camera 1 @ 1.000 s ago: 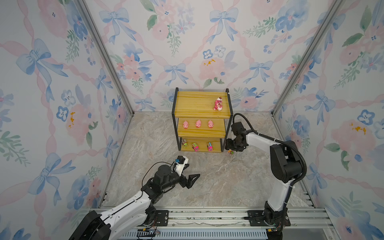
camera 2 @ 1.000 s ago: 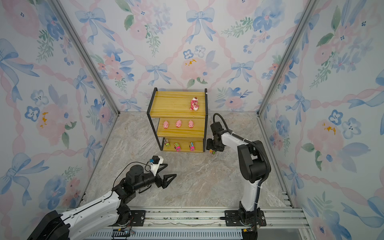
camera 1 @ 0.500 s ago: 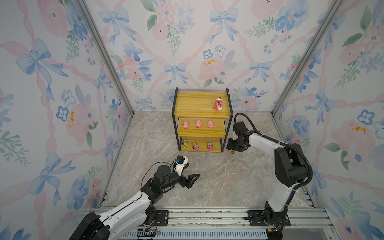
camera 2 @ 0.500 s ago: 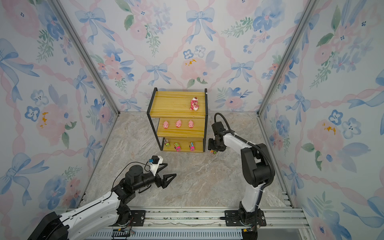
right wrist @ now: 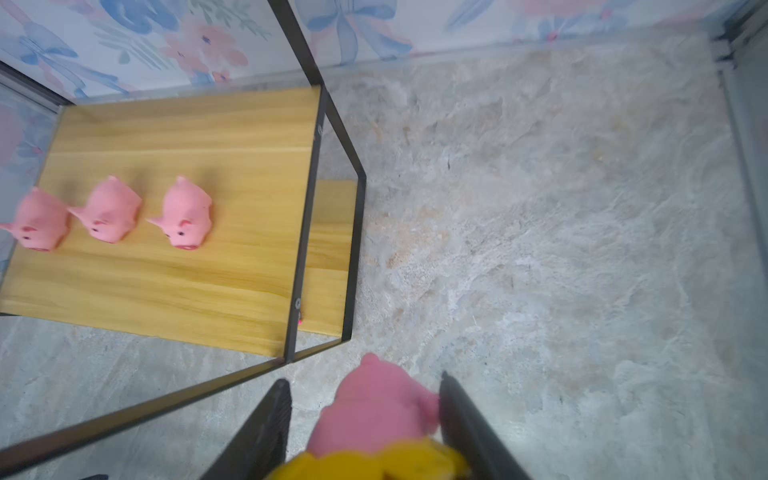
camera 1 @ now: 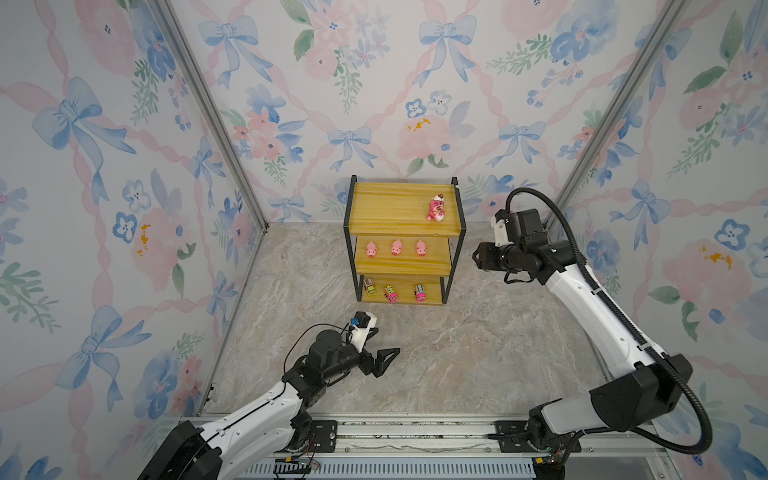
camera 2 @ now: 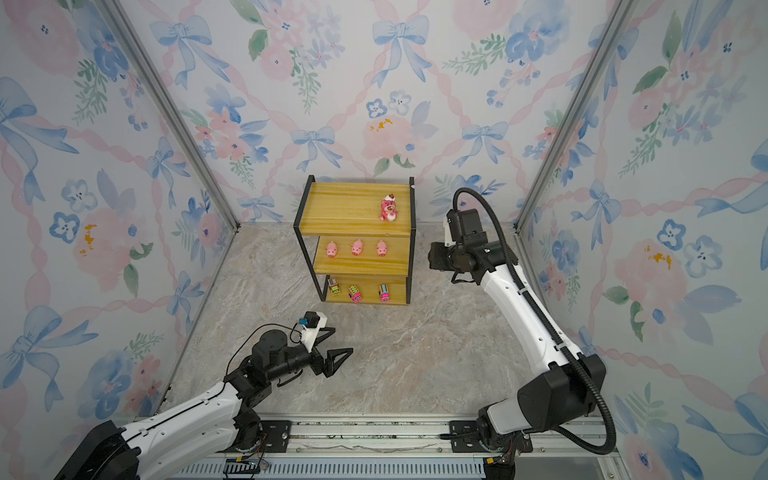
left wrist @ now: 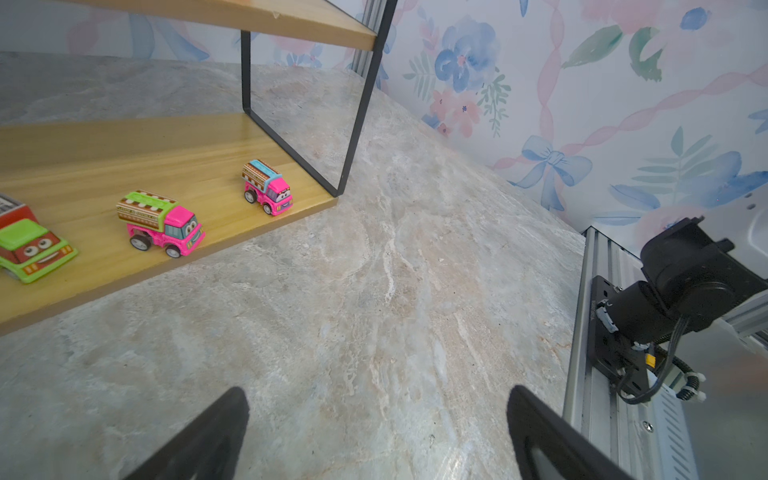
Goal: Place and organize the plastic toys onto the shelf
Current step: 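Lift the sunflower figure with the right gripper up above the top shelf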
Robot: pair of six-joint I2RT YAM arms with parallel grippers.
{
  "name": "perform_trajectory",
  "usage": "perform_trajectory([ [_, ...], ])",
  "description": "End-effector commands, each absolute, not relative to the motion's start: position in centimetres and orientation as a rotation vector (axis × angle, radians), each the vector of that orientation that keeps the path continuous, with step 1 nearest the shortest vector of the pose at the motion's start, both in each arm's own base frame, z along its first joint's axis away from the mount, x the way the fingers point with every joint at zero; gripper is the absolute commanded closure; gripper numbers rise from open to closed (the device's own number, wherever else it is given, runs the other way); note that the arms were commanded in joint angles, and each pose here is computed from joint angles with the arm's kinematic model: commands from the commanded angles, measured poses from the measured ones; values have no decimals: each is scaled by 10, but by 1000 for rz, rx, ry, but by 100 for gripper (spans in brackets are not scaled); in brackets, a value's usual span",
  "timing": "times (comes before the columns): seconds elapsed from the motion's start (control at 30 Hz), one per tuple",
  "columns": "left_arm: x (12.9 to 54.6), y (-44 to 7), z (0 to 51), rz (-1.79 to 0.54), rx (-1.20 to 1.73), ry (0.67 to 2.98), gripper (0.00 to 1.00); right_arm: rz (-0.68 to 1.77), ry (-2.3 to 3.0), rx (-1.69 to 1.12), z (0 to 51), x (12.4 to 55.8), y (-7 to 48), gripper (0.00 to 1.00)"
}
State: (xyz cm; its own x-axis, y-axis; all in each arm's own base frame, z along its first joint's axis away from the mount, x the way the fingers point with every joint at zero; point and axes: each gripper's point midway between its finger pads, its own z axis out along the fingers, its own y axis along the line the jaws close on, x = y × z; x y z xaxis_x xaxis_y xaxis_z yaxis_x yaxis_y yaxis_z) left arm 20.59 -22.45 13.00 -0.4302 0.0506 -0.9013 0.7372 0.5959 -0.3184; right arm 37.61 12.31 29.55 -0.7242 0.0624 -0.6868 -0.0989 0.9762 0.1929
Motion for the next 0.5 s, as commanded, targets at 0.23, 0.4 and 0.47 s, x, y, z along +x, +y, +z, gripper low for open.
perform_trajectory([
  [0.23,207,-224,134,-906,631,1859,2,292,2116,-131,431,328,132,64],
  [0.4,206,-223,135,-906,632,1852,2,382,2029,-218,464,319,166,65],
  [0.47,205,-223,134,-905,634,1853,2,430,1998,-274,473,319,188,65],
])
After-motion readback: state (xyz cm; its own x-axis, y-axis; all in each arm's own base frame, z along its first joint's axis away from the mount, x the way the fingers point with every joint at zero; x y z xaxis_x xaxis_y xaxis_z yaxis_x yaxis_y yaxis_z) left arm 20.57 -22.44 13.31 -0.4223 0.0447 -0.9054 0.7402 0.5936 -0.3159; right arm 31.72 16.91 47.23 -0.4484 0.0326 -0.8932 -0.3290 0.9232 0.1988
